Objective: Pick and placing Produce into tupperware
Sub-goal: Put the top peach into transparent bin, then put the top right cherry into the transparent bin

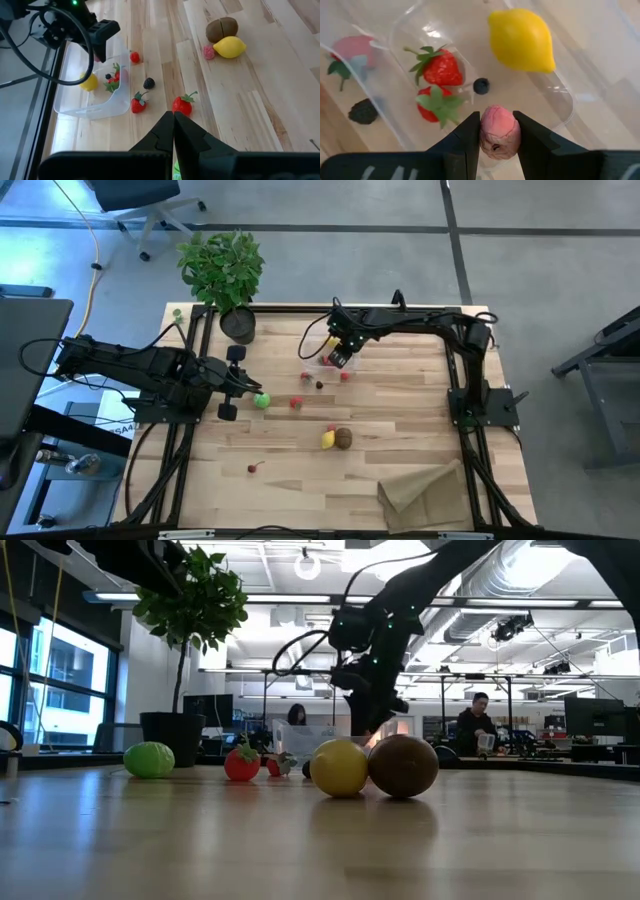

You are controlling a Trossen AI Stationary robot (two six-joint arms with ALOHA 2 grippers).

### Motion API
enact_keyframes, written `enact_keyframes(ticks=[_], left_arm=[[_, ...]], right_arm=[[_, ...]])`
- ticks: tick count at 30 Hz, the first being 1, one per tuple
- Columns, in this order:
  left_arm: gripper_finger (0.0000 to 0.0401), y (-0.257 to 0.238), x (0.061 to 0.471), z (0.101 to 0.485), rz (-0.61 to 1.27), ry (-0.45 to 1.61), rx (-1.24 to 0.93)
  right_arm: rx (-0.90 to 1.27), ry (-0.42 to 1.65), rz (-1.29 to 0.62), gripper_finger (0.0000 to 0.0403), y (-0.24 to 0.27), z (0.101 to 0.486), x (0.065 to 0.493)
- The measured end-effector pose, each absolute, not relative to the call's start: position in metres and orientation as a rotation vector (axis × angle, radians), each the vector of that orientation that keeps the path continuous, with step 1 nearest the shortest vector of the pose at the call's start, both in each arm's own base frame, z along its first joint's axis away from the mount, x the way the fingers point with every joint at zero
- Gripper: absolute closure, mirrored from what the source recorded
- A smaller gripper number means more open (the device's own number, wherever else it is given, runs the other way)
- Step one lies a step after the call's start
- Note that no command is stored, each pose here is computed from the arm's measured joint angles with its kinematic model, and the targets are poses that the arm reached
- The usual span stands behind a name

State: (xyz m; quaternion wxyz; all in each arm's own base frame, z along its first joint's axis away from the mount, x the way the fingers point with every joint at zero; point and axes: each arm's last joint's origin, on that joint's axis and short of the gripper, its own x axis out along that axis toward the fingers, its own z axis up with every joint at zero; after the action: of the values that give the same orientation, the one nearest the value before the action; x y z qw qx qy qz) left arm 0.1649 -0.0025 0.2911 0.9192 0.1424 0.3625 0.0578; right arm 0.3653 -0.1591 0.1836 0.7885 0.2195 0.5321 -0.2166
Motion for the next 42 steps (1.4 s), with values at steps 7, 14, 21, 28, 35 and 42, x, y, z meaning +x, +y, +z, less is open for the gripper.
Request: enact_keyframes(ticks=[7,14,21,28,35,42], left_arm=[[0.0398,-0.002,0.165,0.291,0.119,0.745,0.293],[0.0398,-0.002,0.165,0.291,0.119,0.745,0.293],[0.0398,-0.002,0.165,0.291,0.119,0.745,0.293],[0.0398,-0.002,0.165,0.291,0.119,0.745,0.293],[0.0398,-0.002,0.165,0.291,0.119,0.745,0.293],[0.0398,-0.002,0.165,0.291,0.119,0.745,0.293]], right_arm=[[0.487,1.185,-0.47,0.0304,-0.163,0.168,0.367],[0.458,1.192,-0.458,0.0304,-0.163,0.167,0.368],[0.449,1.195,-0.43,0.0303,-0.164,0.167,0.367],[0.441,1.193,-0.435,0.0276,-0.165,0.166,0.367],[0.426,1.181,-0.424,0.0254,-0.165,0.167,0.369],[0.407,1.08,-0.39,0.0252,-0.169,0.199,0.37]])
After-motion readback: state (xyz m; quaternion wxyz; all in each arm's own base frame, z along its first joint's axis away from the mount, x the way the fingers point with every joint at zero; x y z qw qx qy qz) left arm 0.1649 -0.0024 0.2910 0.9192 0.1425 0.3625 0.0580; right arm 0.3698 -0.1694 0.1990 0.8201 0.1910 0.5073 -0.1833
